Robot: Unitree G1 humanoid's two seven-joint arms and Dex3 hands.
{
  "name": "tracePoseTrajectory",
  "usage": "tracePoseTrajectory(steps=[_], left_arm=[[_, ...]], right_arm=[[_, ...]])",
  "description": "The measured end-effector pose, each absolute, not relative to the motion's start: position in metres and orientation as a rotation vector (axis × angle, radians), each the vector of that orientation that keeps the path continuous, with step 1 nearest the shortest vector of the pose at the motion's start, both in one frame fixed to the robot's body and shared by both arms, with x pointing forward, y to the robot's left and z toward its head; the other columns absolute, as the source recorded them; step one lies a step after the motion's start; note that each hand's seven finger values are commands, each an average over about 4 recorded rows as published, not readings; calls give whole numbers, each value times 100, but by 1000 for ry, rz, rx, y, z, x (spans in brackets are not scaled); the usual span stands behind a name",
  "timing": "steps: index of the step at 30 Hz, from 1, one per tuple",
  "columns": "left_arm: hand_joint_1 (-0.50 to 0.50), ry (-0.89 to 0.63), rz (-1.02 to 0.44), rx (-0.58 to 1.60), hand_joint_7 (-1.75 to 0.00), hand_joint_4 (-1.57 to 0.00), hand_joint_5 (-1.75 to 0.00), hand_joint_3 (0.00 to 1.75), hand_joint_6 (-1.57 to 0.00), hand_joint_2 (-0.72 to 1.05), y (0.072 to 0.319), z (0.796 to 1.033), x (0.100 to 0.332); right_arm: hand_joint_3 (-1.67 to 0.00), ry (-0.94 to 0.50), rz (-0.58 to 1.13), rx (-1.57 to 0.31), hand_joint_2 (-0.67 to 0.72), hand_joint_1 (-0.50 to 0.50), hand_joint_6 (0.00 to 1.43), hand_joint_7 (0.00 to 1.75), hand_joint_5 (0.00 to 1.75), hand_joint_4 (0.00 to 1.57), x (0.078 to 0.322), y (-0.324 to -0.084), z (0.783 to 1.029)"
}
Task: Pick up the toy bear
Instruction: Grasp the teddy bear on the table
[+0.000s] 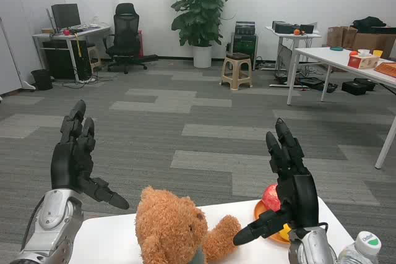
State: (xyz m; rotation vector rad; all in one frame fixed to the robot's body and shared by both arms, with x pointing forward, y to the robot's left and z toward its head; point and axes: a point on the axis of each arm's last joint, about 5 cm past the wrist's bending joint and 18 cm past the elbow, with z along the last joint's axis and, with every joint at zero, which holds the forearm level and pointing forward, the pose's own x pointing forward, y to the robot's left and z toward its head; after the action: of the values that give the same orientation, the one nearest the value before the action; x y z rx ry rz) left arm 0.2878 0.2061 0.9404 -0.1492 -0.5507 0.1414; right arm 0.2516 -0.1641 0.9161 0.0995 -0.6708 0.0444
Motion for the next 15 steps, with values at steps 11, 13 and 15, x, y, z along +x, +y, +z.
tracePoseTrajectory(steps=[11,13,15], left_arm=[[-50,-646,76,-283,-21,0,0,9,0,-24,204,943,269],[-50,-646,76,-283,-21,0,0,9,0,-19,204,943,269],[-50,-645,76,-283,-21,0,0,9,0,-24,205,943,269]], right_arm=[[0,-826,-15,192,47,-38,0,0,0,0,242,-159,933],[0,-826,-15,192,47,-38,0,0,0,0,242,-159,933],[0,-825,-15,192,47,-38,0,0,0,0,242,-159,933]])
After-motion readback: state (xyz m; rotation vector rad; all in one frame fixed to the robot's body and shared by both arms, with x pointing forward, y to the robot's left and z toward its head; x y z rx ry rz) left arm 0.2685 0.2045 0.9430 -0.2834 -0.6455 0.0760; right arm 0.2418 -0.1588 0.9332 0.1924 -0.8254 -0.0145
